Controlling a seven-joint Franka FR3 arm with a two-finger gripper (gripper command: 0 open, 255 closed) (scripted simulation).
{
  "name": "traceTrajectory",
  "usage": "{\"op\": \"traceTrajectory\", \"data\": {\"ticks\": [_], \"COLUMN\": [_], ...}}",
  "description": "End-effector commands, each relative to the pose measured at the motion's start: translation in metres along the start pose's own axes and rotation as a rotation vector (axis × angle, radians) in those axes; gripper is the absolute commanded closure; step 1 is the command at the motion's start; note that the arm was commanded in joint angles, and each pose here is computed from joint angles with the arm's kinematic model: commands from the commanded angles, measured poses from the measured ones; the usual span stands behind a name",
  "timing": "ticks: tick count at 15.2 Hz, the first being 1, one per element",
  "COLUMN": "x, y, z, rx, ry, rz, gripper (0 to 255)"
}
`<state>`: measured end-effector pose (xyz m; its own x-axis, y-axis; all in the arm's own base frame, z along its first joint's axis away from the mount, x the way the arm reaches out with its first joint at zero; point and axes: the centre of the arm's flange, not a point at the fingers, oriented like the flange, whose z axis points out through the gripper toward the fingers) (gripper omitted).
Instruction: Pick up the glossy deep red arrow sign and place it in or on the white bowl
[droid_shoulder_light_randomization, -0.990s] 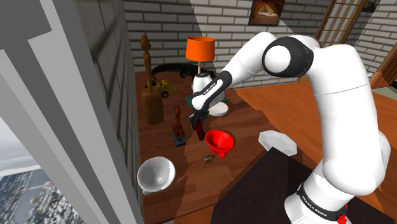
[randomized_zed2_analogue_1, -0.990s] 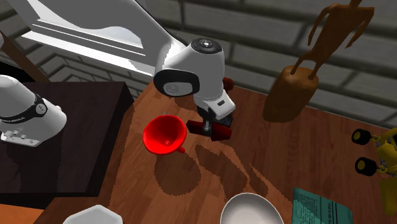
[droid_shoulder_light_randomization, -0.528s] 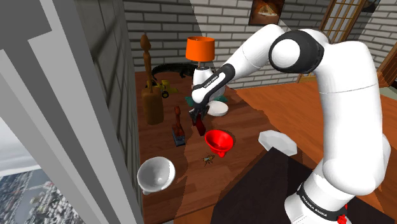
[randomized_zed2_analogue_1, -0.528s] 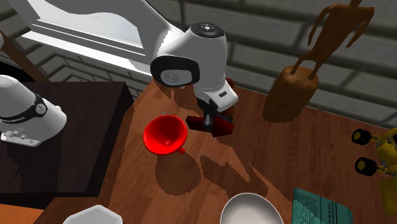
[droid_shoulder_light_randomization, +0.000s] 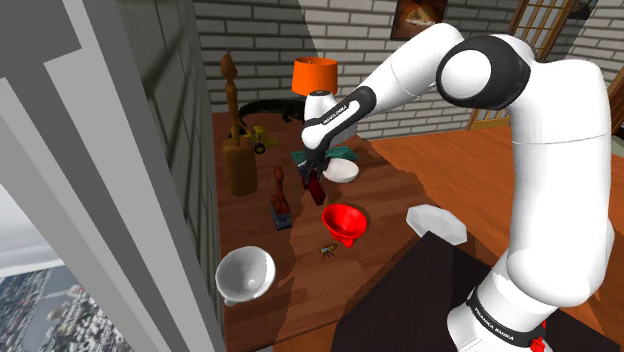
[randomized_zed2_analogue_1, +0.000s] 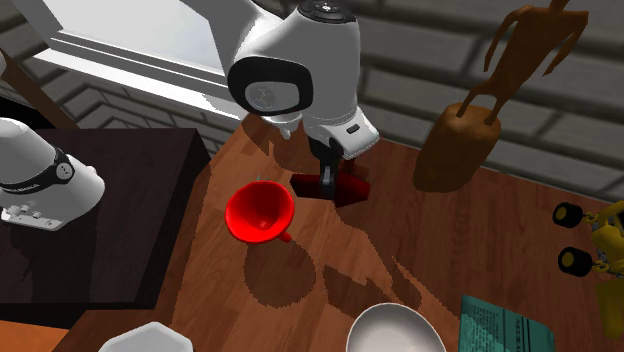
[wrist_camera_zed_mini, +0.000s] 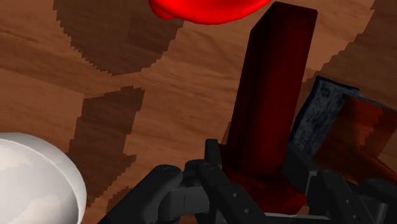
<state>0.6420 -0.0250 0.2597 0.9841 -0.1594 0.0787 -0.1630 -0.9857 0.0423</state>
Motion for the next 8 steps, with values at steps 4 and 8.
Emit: {"op": "traceTrajectory", "data": {"ticks": [4,8], "x": [0.002,0.004], "y": [0.000,0.001], "z": [-0.026,-0.047], "rx": [0.000,0.000], "ry": [0.000,0.000], "rz": [0.000,0.000], "gripper": [255,255]}}
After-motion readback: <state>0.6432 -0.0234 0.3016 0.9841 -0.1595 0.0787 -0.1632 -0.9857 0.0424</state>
